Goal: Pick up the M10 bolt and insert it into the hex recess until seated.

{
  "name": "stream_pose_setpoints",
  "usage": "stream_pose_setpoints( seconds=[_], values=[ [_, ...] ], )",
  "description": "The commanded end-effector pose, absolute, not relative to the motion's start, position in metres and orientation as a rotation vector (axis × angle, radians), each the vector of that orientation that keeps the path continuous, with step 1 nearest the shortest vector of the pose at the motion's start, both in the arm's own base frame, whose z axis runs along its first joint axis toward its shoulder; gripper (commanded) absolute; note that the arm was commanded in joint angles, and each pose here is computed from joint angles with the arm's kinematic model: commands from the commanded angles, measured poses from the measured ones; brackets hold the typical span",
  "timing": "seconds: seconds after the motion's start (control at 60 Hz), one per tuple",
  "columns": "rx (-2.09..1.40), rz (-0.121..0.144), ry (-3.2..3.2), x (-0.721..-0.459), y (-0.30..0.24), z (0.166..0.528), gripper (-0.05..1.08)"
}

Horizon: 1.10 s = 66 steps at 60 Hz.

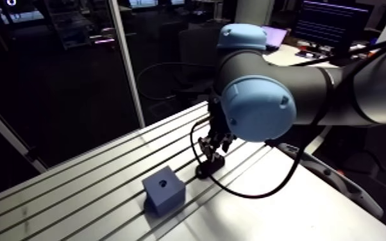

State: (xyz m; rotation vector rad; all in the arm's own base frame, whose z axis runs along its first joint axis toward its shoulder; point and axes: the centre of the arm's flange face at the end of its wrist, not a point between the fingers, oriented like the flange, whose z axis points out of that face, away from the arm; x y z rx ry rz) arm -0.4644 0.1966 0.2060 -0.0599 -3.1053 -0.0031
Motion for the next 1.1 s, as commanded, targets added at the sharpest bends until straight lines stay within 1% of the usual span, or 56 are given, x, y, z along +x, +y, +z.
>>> stream_pose_setpoints(
  seconds=[0.017, 0.05, 0.117, 0.333, 0.417, 0.567, 0.7, 0.85, 1.1],
  values=[
    [-0.057, -0.025, -3.091, -0.4651, 0.1975, 0.2067, 0.43],
    [-0.055, -0.031, -3.086, -0.4652, 0.1975, 0.2069, 0.45],
    [-0.055, -0.031, -3.086, -0.4652, 0.1976, 0.2069, 0.47],
    [-0.053, -0.037, -3.091, -0.4654, 0.1976, 0.2056, 0.49],
    [-0.055, -0.032, -3.095, -0.4647, 0.1979, 0.2035, 0.49],
    [-0.053, -0.033, -3.097, -0.4643, 0.1969, 0.2035, 0.49],
    [-0.053, -0.029, -3.100, -0.4631, 0.1959, 0.2018, 0.50],
    [-0.053, -0.034, -3.095, -0.4636, 0.1963, 0.2048, 0.52],
    [-0.051, -0.034, -3.093, -0.4640, 0.1964, 0.2062, 0.54]
  ],
)
